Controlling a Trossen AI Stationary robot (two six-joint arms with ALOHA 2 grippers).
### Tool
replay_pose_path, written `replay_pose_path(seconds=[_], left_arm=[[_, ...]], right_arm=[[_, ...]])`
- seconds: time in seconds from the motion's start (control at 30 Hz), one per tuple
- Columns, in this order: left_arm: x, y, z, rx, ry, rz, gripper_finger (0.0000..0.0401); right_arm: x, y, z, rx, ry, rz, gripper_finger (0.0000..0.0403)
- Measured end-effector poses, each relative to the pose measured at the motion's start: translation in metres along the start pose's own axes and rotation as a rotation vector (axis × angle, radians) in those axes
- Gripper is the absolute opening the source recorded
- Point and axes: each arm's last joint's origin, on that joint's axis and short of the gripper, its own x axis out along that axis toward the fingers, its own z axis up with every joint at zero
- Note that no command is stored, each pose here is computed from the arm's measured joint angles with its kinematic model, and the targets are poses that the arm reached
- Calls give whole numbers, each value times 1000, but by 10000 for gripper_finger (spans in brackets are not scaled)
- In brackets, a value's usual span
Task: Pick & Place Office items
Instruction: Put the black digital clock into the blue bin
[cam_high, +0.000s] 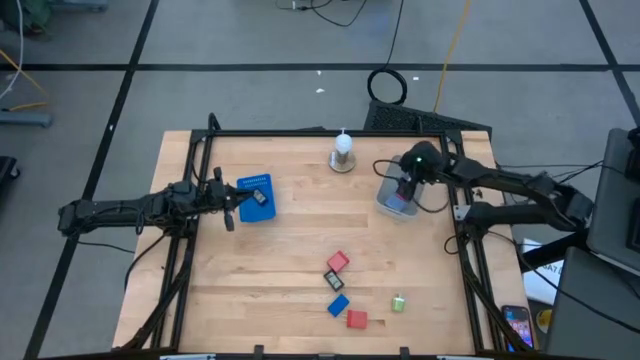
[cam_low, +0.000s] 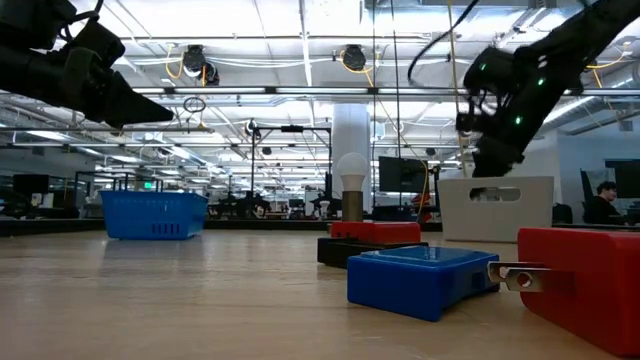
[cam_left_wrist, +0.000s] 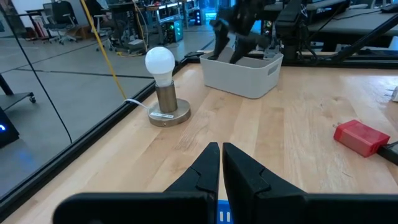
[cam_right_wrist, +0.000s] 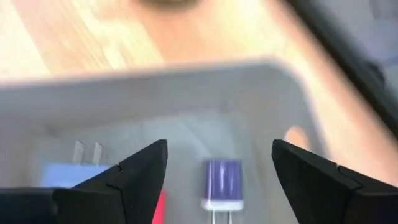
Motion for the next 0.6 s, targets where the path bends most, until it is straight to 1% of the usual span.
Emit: replay_pose_path(seconds=[0.1,0.2,0.27,0.37,0.43,0.5,0.53,0.6], left_arm=[[0,0,0,0,0,0,24],[0,0,0,0,0,0,24],[0,0,0,0,0,0,24],[0,0,0,0,0,0,24],[0,0,0,0,0,0,24],[0,0,0,0,0,0,24],[0,0,0,-1,0,0,24],[0,0,0,-1,0,0,24]], right_arm=[[-23,4,5,-16,-123,11,265],[-51,7,7,-15,-275,73,231],[-70,7,6,-4,-382,128,197],[-96,7,2,-20,-528,226,132],[-109,7,-2,-20,-596,250,82],[-119,6,-6,-21,-646,245,31],[-123,6,-8,-29,-671,249,16],[-132,7,-12,-52,-728,288,12]])
